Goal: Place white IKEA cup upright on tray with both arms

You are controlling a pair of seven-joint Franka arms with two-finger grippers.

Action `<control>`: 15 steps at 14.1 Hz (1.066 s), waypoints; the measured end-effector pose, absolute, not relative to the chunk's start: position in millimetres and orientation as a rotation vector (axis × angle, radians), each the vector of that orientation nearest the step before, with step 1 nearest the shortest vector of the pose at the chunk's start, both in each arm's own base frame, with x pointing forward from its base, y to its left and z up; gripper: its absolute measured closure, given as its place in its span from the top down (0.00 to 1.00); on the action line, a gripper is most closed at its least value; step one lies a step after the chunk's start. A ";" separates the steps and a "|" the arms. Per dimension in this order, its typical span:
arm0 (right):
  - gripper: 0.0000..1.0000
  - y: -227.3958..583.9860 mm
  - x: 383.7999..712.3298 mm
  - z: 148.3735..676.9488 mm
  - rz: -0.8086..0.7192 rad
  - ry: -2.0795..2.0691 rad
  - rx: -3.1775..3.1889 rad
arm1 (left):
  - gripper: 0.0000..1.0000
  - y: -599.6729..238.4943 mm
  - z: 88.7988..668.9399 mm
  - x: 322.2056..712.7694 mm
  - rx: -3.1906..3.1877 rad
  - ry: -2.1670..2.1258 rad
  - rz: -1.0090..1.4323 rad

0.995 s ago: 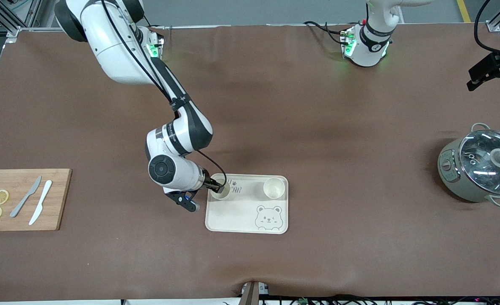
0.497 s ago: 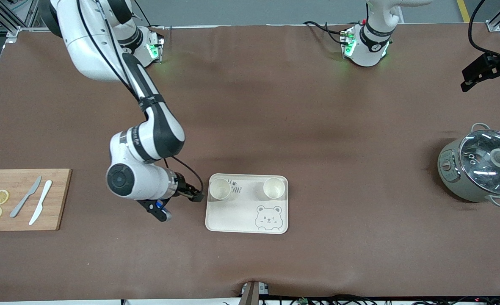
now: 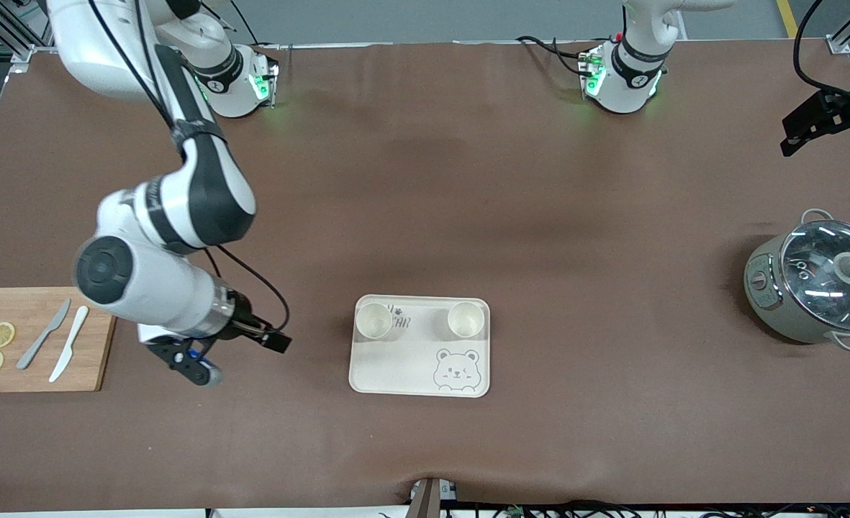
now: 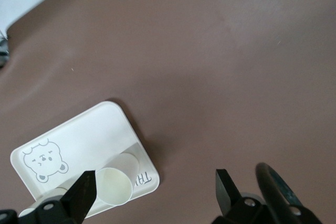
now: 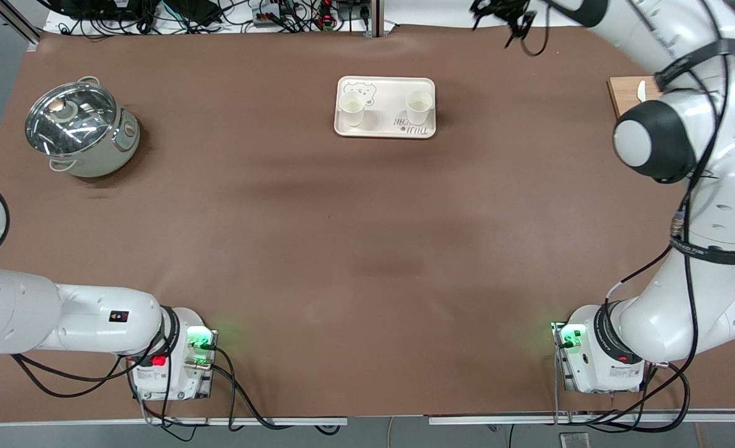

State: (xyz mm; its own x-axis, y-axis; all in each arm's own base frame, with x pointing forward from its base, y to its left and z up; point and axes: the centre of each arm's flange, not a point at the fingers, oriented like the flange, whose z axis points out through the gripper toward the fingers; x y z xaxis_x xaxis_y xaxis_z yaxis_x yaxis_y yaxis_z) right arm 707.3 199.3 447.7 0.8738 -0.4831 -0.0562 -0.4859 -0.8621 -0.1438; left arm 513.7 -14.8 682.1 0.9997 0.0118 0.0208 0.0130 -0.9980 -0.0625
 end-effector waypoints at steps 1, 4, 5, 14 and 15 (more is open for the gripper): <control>1.00 177.4 707.3 463.5 0.018 0.721 -2.897 | 1.00 -13.3 683.1 513.5 -3.079 -0.023 -0.035; 1.00 119.1 697.5 499.8 0.022 0.595 -2.927 | 1.00 -9.5 686.2 513.0 -3.079 -0.034 -0.044; 1.00 100.0 692.9 508.1 0.017 0.567 -2.932 | 1.00 -8.7 686.7 512.8 -3.079 -0.036 -0.046; 1.00 -34.4 613.6 594.1 -0.042 0.178 -3.045 | 1.00 -0.7 704.6 510.6 -3.079 -0.061 -0.104; 1.00 -35.4 605.7 594.3 -0.035 0.139 -3.057 | 1.00 -0.7 704.3 510.8 -3.079 -0.061 -0.103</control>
State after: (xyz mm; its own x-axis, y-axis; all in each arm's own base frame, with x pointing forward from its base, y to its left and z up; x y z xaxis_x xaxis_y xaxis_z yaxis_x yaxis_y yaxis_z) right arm 605.7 -35.4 594.3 0.9956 -0.0917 0.0193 -0.0899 -0.9926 -0.0818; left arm 510.8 -0.7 704.3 0.9970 0.0375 0.0680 0.0416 -0.9974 -0.0590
